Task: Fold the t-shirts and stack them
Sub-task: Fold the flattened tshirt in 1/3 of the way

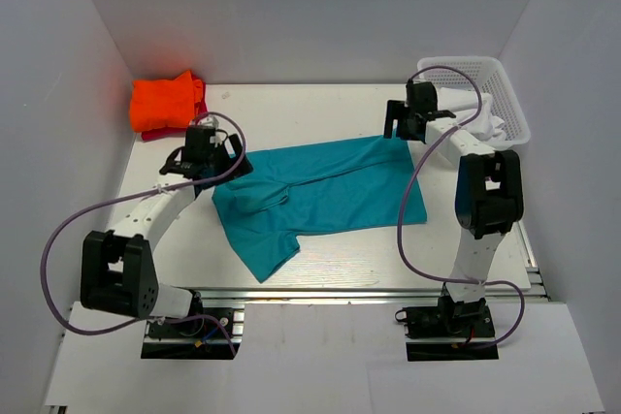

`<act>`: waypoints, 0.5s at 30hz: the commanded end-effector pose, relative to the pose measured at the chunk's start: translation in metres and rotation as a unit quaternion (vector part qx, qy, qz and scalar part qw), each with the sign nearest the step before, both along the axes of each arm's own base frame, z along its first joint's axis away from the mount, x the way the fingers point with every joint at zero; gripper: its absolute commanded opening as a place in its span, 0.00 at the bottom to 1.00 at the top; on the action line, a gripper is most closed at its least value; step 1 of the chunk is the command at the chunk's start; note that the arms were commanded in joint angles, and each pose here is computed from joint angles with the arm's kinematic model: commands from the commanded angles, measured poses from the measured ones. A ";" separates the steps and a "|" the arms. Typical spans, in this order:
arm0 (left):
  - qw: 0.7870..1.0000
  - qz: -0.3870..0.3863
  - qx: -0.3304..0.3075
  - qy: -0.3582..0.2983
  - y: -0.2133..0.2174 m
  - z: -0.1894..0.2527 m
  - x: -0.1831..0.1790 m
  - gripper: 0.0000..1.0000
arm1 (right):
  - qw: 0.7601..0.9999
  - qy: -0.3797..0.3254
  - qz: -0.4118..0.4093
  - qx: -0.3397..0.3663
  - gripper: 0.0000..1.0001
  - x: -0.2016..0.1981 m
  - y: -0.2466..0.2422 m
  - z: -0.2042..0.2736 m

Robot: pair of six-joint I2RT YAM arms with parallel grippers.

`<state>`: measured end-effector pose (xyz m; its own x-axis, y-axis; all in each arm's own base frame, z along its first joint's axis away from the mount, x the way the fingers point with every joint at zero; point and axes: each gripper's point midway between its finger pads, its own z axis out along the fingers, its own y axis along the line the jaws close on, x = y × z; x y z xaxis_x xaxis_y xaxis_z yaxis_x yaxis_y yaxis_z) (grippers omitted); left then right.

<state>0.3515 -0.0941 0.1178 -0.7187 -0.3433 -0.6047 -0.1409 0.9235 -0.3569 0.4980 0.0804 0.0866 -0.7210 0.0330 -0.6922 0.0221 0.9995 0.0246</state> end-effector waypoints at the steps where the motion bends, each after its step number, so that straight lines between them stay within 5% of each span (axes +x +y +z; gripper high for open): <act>1: 0.999 -0.004 0.017 -0.042 0.002 0.016 0.038 1.00 | 0.997 -0.055 0.047 0.036 0.90 0.017 0.022 0.040; 9: 0.999 -0.051 -0.010 0.003 -0.028 -0.031 0.097 1.00 | 0.990 -0.038 0.097 0.091 0.90 0.025 0.052 0.025; 15: 0.996 -0.014 0.025 0.090 -0.009 -0.084 0.085 1.00 | 0.986 0.029 0.075 0.149 0.90 0.016 0.056 -0.021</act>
